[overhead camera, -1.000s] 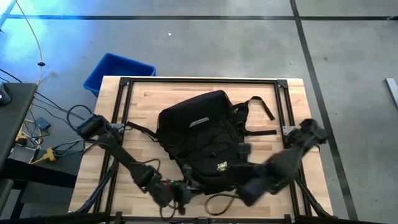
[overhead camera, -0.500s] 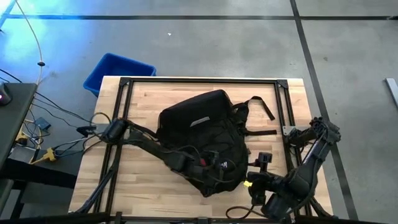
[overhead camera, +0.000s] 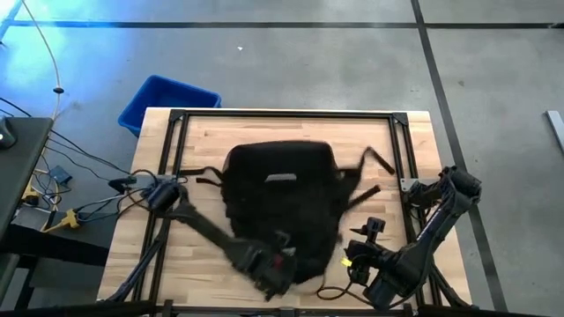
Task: Unpack backpack
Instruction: Open the backpack
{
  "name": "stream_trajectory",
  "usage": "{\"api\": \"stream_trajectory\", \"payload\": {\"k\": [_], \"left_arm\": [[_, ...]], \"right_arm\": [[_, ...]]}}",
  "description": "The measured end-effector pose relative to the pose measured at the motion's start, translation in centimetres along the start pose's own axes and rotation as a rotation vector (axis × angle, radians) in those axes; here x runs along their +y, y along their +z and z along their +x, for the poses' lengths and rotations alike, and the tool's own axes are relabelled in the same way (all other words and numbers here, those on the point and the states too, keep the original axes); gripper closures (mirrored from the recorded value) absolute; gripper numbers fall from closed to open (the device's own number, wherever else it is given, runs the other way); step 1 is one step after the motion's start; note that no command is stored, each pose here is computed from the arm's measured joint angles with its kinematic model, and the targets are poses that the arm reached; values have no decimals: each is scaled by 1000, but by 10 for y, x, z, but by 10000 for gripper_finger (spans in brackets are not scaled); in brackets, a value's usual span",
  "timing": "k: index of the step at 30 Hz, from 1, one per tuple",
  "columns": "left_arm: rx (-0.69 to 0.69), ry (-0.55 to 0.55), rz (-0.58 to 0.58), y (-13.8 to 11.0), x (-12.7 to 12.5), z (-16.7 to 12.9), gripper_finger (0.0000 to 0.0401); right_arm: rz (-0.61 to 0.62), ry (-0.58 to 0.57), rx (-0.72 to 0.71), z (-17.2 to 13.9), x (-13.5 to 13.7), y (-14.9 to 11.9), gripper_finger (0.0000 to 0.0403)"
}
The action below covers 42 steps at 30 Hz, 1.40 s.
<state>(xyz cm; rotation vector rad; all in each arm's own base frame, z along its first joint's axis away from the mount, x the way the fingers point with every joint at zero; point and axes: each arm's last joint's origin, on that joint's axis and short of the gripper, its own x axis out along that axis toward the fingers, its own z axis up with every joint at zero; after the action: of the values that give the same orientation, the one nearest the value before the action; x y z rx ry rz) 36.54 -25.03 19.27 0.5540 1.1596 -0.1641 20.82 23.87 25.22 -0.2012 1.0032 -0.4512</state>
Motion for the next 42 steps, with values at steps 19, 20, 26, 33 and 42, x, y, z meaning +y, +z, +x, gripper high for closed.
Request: {"api": "stream_trajectory", "payload": {"k": [19, 20, 26, 33, 42], "left_arm": [[164, 188, -44, -34, -43, -29, 400], [164, 188, -50, -34, -42, -29, 400], [162, 190, -53, -34, -43, -29, 400], [147, 213, -64, -36, -49, -33, 400], [169, 241, -67, -45, -63, -42, 400]], "right_arm": [[-34, 517, -268, 62, 60, -4, 170], [-21, 475, -262, 67, 56, -1, 177], [74, 298, -118, 102, 25, 12, 219], [163, 33, -65, 124, -6, 16, 264], [162, -182, -24, 118, -25, 8, 300]]}}
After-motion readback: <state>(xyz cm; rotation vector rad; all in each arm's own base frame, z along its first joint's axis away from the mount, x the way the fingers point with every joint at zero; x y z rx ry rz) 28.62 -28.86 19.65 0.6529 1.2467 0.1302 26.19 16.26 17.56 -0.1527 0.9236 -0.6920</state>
